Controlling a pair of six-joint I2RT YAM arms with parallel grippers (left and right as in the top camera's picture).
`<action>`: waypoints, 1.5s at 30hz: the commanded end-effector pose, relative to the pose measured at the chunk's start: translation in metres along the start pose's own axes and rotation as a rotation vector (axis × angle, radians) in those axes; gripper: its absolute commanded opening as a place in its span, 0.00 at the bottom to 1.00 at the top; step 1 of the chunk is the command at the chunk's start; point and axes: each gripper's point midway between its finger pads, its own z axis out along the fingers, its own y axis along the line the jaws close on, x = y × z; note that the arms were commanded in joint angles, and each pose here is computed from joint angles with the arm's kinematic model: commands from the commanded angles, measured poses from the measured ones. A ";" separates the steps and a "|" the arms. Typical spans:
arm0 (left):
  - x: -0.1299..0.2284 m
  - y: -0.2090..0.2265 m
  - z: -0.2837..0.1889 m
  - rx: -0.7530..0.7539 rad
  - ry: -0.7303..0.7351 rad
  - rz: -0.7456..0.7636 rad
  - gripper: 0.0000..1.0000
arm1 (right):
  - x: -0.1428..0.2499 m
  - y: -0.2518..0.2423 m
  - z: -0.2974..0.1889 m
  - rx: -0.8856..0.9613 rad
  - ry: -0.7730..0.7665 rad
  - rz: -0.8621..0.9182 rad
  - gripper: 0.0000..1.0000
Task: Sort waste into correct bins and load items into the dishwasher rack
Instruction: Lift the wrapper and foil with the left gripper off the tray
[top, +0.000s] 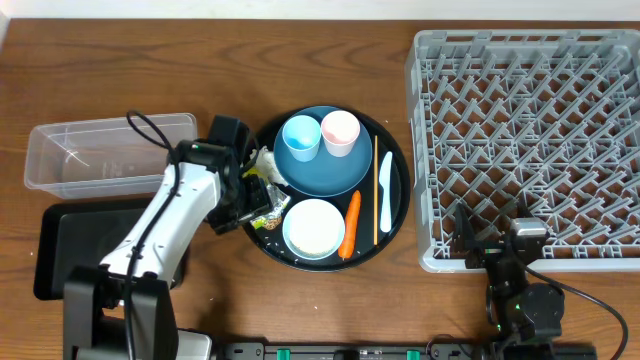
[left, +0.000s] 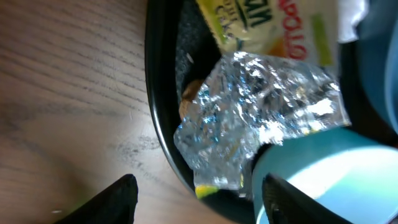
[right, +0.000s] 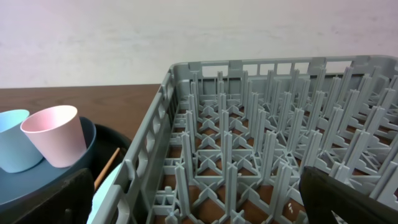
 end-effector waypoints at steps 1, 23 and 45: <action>0.005 0.006 0.015 -0.006 0.012 -0.100 0.65 | 0.001 -0.006 0.000 0.025 0.003 -0.011 0.99; -0.007 -0.002 0.017 0.039 -0.045 -0.016 0.06 | 0.001 -0.006 0.000 0.025 0.003 -0.011 0.99; -0.062 0.002 -0.100 0.219 -0.360 -0.123 0.06 | 0.001 -0.006 0.000 0.025 0.003 -0.011 0.99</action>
